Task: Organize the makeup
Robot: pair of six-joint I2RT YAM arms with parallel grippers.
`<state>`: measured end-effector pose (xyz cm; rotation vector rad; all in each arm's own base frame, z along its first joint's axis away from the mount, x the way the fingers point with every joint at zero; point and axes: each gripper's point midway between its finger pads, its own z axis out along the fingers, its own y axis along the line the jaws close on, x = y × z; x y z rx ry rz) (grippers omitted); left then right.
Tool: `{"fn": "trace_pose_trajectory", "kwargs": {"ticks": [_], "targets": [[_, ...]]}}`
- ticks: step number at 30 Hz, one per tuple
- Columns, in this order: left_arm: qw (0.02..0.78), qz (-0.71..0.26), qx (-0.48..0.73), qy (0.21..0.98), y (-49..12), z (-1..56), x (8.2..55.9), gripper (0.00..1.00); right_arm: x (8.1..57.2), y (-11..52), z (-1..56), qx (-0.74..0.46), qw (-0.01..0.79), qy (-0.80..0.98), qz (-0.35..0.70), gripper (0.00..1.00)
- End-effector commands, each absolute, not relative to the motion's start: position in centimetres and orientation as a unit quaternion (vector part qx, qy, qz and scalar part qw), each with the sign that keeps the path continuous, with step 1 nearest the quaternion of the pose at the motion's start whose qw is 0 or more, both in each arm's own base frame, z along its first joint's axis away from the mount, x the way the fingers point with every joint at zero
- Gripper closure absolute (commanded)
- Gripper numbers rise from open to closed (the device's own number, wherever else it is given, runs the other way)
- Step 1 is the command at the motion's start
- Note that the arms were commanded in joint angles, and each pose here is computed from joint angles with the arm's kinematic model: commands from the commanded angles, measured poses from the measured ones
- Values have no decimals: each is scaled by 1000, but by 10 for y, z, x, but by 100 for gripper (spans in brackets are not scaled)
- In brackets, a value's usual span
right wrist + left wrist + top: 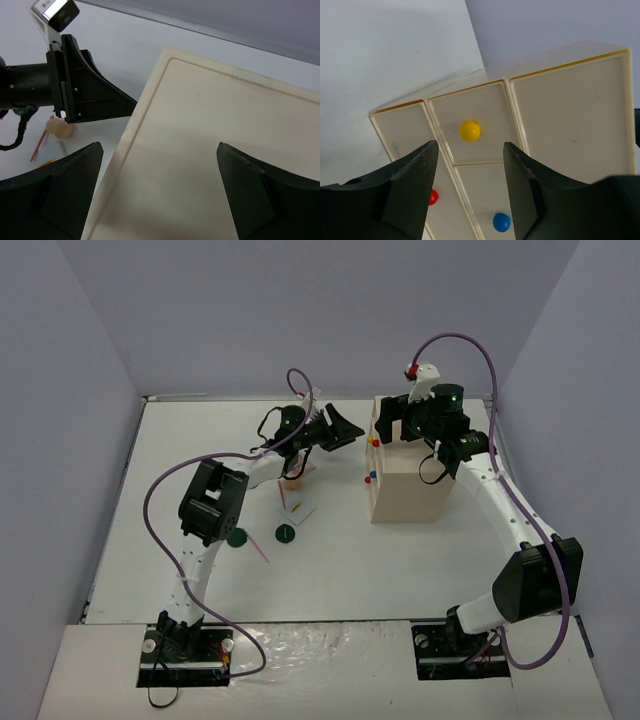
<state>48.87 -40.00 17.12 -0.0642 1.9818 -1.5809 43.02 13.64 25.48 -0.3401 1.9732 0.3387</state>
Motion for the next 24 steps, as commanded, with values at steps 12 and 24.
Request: {"fn": "trace_pose_trajectory", "kwargs": {"ticks": [12,24], "targets": [[319,-688,18,651,-413,229,488,52,443,139,268,-144,559,805,139,5],[314,-708,27,632,-422,236,485,55,444,141,266,-145,557,806,142,5]]}}
